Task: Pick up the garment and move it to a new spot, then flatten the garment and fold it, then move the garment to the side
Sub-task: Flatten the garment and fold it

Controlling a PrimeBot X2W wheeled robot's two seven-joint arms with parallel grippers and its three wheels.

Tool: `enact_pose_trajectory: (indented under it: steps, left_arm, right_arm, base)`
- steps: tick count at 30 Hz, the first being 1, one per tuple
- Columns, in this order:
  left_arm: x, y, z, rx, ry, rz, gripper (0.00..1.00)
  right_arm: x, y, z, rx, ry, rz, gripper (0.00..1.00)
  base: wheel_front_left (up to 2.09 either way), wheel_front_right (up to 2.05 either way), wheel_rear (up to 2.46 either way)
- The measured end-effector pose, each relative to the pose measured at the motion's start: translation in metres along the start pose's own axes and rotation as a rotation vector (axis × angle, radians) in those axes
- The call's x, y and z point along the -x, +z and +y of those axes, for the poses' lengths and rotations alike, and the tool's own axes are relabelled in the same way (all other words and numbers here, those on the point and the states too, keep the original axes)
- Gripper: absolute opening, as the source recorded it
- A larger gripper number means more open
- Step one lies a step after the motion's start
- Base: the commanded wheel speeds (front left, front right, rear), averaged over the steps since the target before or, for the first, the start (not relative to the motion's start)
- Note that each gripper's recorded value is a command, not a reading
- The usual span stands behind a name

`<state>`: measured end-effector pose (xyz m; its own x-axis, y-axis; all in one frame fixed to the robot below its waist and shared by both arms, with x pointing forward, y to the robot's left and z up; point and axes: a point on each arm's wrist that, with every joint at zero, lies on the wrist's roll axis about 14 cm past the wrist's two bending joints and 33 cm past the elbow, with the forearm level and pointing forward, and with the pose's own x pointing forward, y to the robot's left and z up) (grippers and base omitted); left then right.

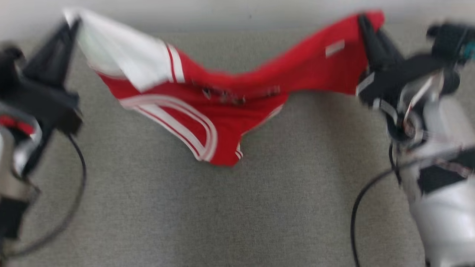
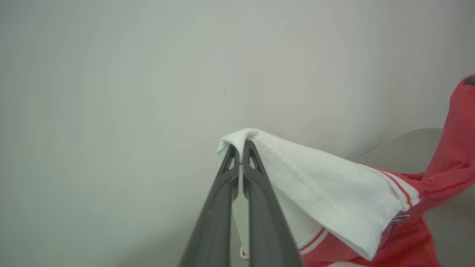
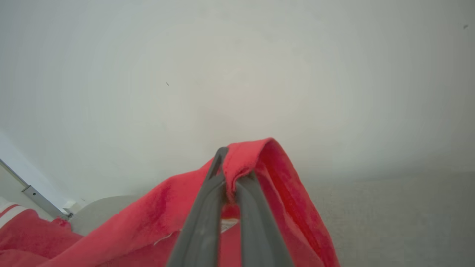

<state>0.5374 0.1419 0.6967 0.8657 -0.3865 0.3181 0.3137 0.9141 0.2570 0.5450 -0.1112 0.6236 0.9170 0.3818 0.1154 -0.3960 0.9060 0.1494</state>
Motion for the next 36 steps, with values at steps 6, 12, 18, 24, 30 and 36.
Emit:
enact_pose_trajectory:
  steps: [6,12,18,24,30,36]
  left_arm:
    - [-0.058,0.001,0.031,-0.062,-0.001,0.014,0.00]
    - [-0.101,0.017,0.052,-0.086,0.020,-0.025,0.00]
    - [-0.141,0.045,0.038,-0.105,-0.020,-0.078,0.00]
    - [-0.161,0.094,0.037,-0.147,-0.018,-0.156,0.00]
    - [-0.166,0.134,0.049,-0.163,0.019,-0.261,0.00]
    - [-0.174,0.101,0.052,-0.121,0.017,-0.260,0.00]
  right_arm:
    - [-0.062,0.044,-0.016,0.004,-0.003,-0.063,0.00]
    - [-0.096,0.067,-0.034,-0.026,-0.040,-0.101,0.00]
    - [-0.107,0.114,-0.053,-0.036,-0.099,-0.182,0.00]
    - [-0.100,0.160,-0.065,0.004,-0.155,-0.255,0.00]
    - [-0.101,0.191,-0.068,0.036,-0.174,-0.338,0.00]
    - [-0.124,0.166,-0.064,0.034,-0.146,-0.312,0.00]
  base:
    - [0.00,0.00,0.00]
    - [0.00,0.00,0.00]
    - [0.00,0.00,0.00]
    - [0.00,0.00,0.00]
    - [0.00,0.00,0.00]
    - [0.00,0.00,0.00]
